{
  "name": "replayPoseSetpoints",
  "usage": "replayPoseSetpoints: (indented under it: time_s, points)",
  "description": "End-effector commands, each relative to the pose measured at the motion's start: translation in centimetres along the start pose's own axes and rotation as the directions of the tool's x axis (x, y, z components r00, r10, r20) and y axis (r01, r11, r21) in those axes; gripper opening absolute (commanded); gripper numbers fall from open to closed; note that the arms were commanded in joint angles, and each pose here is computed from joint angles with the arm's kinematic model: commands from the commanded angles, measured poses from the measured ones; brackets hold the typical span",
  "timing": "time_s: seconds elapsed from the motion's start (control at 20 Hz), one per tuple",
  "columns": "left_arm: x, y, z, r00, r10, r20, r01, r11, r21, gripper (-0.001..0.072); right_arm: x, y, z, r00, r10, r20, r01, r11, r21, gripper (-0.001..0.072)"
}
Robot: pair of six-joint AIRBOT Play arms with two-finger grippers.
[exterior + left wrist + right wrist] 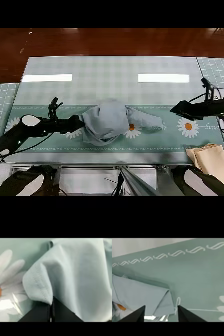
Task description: Fold the shirts.
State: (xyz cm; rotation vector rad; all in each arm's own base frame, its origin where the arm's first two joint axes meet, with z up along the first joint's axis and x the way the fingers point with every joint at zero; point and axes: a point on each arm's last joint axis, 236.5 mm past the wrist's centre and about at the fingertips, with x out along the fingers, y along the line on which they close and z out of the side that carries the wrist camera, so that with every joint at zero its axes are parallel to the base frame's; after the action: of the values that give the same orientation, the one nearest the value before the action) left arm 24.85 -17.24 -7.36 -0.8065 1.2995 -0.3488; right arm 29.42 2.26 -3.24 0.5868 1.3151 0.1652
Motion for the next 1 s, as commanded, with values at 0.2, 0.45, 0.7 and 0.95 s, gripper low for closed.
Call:
replayPoseSetpoints:
  time_s: [0.2,0.45,0.7,0.95]
  points:
    - [-0.9,-1.7,-0.3,0.999,-0.046,-0.01,0.046,0.998,0.032,0.002,5.5,-0.1,-4.0,0.978,0.117,-0.17,-0.091,0.984,0.154,0.0494]
    - [-1.0,-2.0,0.0,0.999,-0.049,-0.004,0.049,0.998,0.037,0.002,9.0,2.8,-4.4,0.99,0.053,-0.128,-0.05,0.998,0.023,0.0436]
    - [-1.8,-3.7,1.6,0.997,-0.074,0.03,0.071,0.994,0.087,0.002,10.3,4.1,-2.9,0.999,0.022,-0.039,-0.021,1.0,0.019,0.0032]
    - [-9.1,-13.1,7.7,0.956,-0.227,0.188,0.163,0.939,0.304,0.002,3.8,6.3,0.6,0.994,0.094,0.048,-0.087,0.987,-0.138,0.0031]
